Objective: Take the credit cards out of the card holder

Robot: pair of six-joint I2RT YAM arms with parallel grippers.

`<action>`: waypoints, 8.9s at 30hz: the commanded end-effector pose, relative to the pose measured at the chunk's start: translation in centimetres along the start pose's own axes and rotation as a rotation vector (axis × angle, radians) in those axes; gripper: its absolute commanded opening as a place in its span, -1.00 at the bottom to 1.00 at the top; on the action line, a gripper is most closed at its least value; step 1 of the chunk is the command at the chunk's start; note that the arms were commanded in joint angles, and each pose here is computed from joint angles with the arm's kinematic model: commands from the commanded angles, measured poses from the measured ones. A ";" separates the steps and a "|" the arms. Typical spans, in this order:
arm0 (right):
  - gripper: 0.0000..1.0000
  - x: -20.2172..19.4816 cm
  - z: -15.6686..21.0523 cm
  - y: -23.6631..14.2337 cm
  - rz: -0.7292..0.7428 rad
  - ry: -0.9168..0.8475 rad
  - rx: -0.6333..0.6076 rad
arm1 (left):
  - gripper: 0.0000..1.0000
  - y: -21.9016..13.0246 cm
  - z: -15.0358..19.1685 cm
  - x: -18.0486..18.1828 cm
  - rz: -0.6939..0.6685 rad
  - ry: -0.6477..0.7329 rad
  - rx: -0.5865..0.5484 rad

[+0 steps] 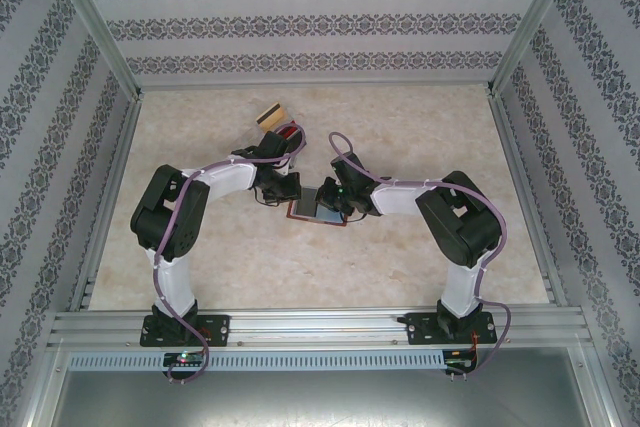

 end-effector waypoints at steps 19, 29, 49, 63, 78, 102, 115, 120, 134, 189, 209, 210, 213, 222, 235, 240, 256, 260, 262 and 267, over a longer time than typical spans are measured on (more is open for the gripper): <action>-0.92 -0.9 -0.1 -1.1 0.011 -0.003 -0.026 | -0.66 0.1 0.6 1.3 -0.106 -0.029 0.030; -0.95 -1.1 -0.1 -1.4 0.031 -0.029 -0.017 | -0.74 -2.2 0.0 -1.9 0.020 0.049 -0.003; -0.98 -0.7 -1.0 -2.3 -0.017 -0.044 -0.064 | -0.88 0.9 1.0 0.4 -0.044 0.033 0.087; -0.69 -0.5 0.3 -0.5 -0.069 0.009 0.015 | -0.88 1.6 1.5 1.4 -0.078 0.017 0.108; -0.68 0.6 0.2 0.1 -0.161 0.014 0.026 | -0.89 2.2 2.2 2.0 -0.078 0.005 0.135; -1.00 -0.5 -0.5 -2.0 -0.113 -0.044 -0.031 | -0.44 0.7 1.7 1.7 -0.088 0.050 0.086; -1.00 -2.5 -0.3 -2.2 -0.079 -0.026 -0.026 | -0.61 0.6 1.5 0.9 -0.054 0.061 0.094; -0.86 -2.1 -0.2 -1.8 -0.102 -0.015 -0.011 | -0.62 -0.9 0.9 -0.7 -0.010 0.081 0.064; -0.59 -2.8 0.2 -1.3 -0.086 0.007 0.009 | -0.78 0.1 1.3 -1.5 0.059 0.049 0.104; -1.00 7.9 -6.6 -16.6 -0.591 -0.219 -0.355 | 0.88 -13.9 -0.9 -6.5 0.486 -0.063 -0.250; -1.00 11.7 -8.6 -17.4 -0.788 -0.143 -0.342 | 0.00 -17.2 -0.2 -12.1 0.929 -0.006 -0.079; -1.00 11.7 -8.6 -17.4 -0.790 -0.142 -0.340 | -0.09 -17.3 -0.3 -12.1 0.936 -0.007 -0.082; -1.00 11.4 -8.7 -17.0 -0.785 -0.128 -0.334 | -0.33 -17.3 -0.3 -12.1 0.941 -0.005 -0.081; -0.75 9.7 -8.2 -15.3 -0.702 -0.155 -0.302 | -1.00 -17.0 -0.4 -10.7 0.878 0.019 -0.114; 0.47 1.2 -7.3 -12.6 -0.393 -0.220 -0.281 | -1.00 -15.0 -1.4 -2.2 0.176 0.211 -0.304; 0.48 -1.9 -7.6 -11.9 -0.296 -0.173 -0.252 | -1.00 -13.6 -3.8 -2.0 0.012 0.315 -0.327; 0.73 -4.9 -7.8 -13.3 -0.062 -0.228 -0.219 | -1.00 -6.9 -11.9 -4.5 -0.174 0.682 -0.286; 0.75 -4.8 -7.6 -13.3 -0.075 -0.218 -0.214 | -1.00 -5.1 -12.4 -4.6 -0.168 0.786 -0.233; 0.76 -4.7 -7.6 -13.2 -0.081 -0.213 -0.213 | -1.00 -4.6 -12.7 -4.4 -0.184 0.813 -0.213; 0.77 -3.9 -7.8 -13.2 -0.105 -0.214 -0.211 | -1.00 -3.9 -13.4 -3.4 -0.226 0.841 -0.206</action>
Point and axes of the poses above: each hand's point on the last joint's axis, 136 mm out from that joint toward the fingers, its own y axis out along the fingers, its own x axis along the line the jaws close on, z = x × y, the point moved 2 cm from there along -y, back along the fingers, and after that the axes turned 12 degrees about -y, right-handed, at the moved point
